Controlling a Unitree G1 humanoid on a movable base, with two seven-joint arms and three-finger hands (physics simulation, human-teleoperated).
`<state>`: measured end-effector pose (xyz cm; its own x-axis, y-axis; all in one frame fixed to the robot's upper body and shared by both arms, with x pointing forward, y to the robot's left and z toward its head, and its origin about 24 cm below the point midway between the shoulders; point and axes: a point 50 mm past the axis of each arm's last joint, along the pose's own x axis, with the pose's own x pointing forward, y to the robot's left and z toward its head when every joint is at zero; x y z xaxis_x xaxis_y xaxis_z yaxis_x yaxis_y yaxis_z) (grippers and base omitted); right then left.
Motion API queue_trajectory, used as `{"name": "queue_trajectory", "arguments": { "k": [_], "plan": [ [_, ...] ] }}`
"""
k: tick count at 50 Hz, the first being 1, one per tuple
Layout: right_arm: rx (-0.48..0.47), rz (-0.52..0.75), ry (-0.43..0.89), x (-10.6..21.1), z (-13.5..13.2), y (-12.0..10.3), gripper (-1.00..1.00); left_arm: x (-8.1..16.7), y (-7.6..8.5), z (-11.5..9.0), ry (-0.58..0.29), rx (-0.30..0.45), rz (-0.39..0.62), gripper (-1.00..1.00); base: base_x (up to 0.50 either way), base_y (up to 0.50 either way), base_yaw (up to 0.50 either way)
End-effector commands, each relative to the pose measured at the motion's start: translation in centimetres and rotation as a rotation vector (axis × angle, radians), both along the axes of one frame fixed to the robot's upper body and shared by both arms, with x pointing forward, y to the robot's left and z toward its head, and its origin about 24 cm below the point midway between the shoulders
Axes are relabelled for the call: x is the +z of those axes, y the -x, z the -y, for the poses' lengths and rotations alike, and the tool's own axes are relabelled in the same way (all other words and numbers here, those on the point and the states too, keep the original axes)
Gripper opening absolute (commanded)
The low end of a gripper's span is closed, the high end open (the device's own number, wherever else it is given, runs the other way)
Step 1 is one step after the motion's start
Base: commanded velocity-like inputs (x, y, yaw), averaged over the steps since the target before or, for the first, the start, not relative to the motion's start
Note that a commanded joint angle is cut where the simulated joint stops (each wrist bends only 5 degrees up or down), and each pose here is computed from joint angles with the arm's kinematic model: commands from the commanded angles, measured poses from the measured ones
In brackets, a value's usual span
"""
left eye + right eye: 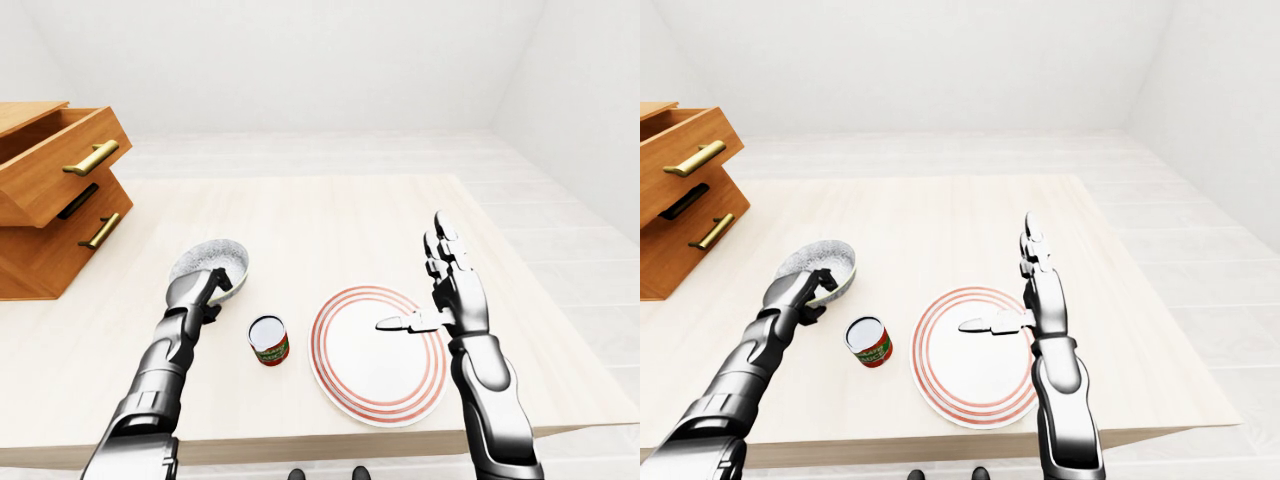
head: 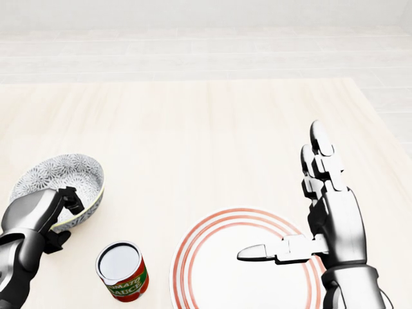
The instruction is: Put the bowl on the plate.
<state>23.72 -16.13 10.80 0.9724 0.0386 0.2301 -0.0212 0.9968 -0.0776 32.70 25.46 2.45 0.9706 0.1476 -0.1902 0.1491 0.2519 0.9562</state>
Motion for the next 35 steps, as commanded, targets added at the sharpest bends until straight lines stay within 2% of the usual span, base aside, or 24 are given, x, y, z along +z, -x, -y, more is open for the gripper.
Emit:
{"name": "queue_trajectory", "arguments": {
  "k": [1, 11, 14, 18, 20, 35],
  "plan": [
    [0.001, 0.010, -0.001, 0.2, 0.0, 0.3, 1.00, -0.5, 0.1, 0.1, 0.000, -0.001, -0.035, -0.25, 0.00, 0.00, 0.00],
    [-0.002, 0.019, 0.001, 0.4, 0.1, 0.4, 1.00, 0.2, -0.4, 0.1, -0.007, -0.009, -0.019, -0.48, 0.00, 0.00, 0.00],
    [-0.001, 0.019, 0.002, 0.4, 0.1, 0.3, 1.00, 0.4, -0.5, 0.1, -0.010, -0.010, -0.012, -0.50, 0.00, 0.00, 0.00],
    [0.000, 0.026, 0.002, 0.6, 0.0, 0.3, 1.00, 0.5, -0.6, 0.2, -0.009, -0.015, -0.009, -0.76, 0.00, 0.00, 0.00],
    [0.001, 0.026, 0.001, 0.6, 0.1, 0.2, 1.00, 0.7, -0.6, 0.2, -0.012, -0.017, -0.003, -1.00, 0.00, 0.00, 0.00],
    [0.003, 0.028, 0.005, 0.6, 0.0, 0.0, 1.00, 1.5, -0.9, 0.3, -0.022, -0.030, 0.016, -1.00, 0.00, 0.00, 0.00]
  ]
}}
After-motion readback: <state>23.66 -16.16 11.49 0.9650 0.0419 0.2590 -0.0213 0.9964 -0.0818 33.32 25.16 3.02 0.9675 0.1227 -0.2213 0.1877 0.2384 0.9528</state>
